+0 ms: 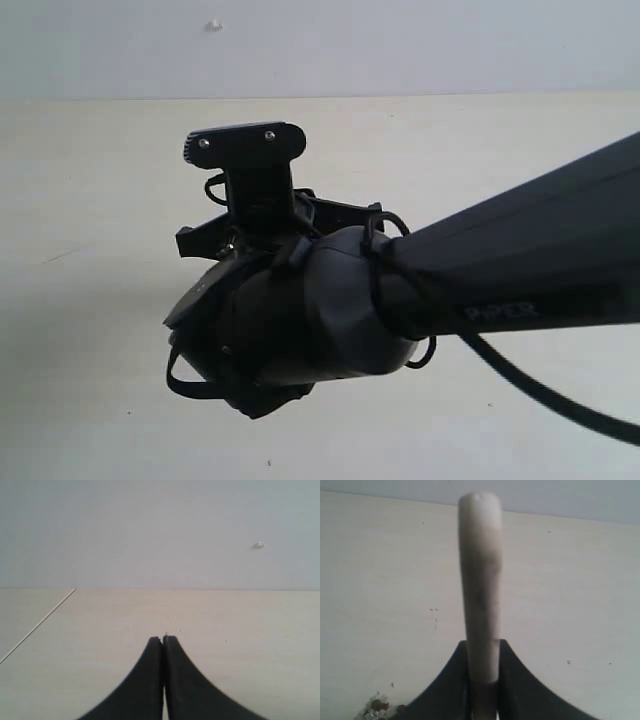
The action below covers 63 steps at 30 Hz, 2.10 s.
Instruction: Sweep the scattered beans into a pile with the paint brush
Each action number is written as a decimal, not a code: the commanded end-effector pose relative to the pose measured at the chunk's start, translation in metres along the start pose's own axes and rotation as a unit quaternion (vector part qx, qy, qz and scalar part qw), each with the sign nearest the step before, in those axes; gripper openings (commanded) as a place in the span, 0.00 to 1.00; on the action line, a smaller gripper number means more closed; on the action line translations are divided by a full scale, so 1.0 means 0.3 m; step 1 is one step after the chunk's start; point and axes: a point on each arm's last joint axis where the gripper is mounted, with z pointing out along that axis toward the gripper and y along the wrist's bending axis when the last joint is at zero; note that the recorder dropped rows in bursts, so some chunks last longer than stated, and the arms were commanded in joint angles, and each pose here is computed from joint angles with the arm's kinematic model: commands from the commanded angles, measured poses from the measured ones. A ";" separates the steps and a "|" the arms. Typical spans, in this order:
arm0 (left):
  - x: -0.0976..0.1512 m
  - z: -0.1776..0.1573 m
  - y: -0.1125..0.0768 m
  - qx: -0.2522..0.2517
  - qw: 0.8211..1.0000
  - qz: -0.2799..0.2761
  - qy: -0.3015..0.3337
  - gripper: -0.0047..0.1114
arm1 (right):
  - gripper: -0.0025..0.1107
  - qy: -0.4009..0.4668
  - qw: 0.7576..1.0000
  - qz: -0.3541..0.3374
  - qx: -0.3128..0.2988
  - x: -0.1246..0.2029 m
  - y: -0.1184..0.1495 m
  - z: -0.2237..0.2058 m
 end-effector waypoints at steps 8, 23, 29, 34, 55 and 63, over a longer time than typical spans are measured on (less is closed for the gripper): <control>-0.002 -0.002 -0.001 0.003 1.000 -0.007 -0.003 0.04 | 0.02 -0.006 1.000 0.010 -0.026 -0.019 0.033 -0.001; -0.002 -0.002 -0.001 0.003 1.000 -0.007 -0.003 0.04 | 0.02 -0.071 0.993 -0.089 0.017 -0.189 -0.057 -0.050; -0.002 -0.002 -0.001 0.003 1.000 -0.007 -0.003 0.04 | 0.02 -0.069 0.990 -0.120 0.006 -0.168 -0.063 0.049; -0.002 -0.002 -0.001 0.003 1.000 -0.007 -0.003 0.04 | 0.02 -0.041 0.990 -0.134 -0.031 -0.120 -0.035 0.086; -0.002 -0.002 -0.001 0.003 1.000 -0.007 -0.003 0.04 | 0.02 -0.024 0.985 -0.132 -0.110 -0.121 0.009 0.048; -0.002 -0.002 -0.001 0.003 1.000 -0.007 -0.003 0.04 | 0.02 -0.055 0.988 -0.127 -0.064 -0.227 -0.056 -0.020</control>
